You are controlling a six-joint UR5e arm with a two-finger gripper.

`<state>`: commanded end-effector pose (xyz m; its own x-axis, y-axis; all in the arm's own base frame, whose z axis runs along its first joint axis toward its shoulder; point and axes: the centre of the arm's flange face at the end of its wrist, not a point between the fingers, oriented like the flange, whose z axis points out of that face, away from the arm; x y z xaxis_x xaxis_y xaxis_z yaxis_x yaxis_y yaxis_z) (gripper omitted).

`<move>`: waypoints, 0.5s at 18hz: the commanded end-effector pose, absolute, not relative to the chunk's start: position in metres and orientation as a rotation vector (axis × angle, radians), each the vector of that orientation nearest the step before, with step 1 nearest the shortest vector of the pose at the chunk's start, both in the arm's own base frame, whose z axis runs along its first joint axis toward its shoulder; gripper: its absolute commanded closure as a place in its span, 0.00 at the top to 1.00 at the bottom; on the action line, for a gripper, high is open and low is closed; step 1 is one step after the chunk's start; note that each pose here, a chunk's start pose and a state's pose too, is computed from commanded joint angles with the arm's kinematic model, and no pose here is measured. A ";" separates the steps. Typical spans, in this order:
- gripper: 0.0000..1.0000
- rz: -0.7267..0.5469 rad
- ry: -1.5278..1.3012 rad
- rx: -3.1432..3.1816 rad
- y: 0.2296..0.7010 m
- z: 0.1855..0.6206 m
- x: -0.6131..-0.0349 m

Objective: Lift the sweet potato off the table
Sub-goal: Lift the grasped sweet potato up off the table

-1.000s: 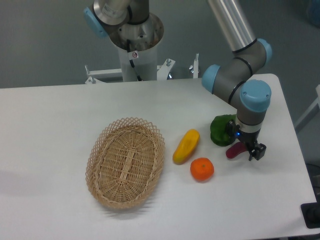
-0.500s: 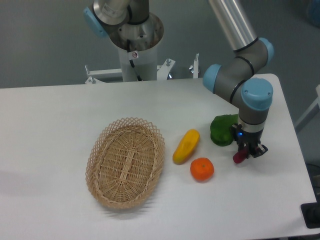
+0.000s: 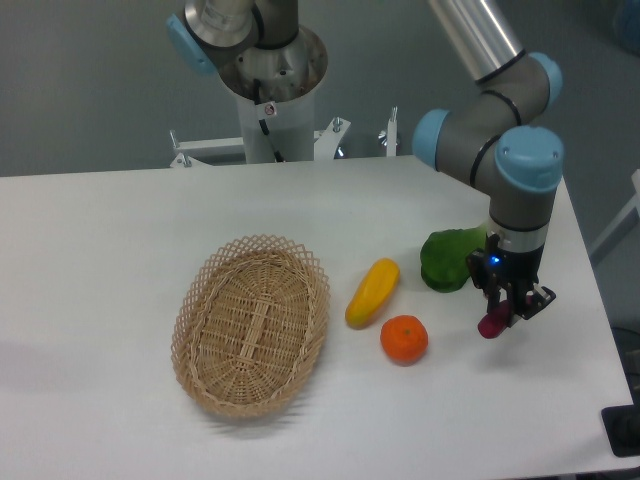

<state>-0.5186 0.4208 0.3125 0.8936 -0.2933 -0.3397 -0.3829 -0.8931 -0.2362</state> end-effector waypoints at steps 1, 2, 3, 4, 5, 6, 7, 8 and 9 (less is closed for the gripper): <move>0.25 0.441 0.478 -2.752 0.427 0.324 -0.511; 0.25 0.454 0.459 -2.739 0.433 0.336 -0.503; 0.25 0.465 0.443 -2.718 0.440 0.349 -0.495; 0.25 0.460 0.407 -2.693 0.443 0.360 -0.488; 0.25 0.454 0.364 -2.667 0.444 0.371 -0.484; 0.25 0.448 0.322 -2.644 0.445 0.381 -0.478; 0.25 0.450 0.296 -2.622 0.444 0.392 -0.474; 0.25 0.450 0.284 -2.606 0.445 0.400 -0.470; 0.25 0.447 0.278 -2.597 0.447 0.407 -0.464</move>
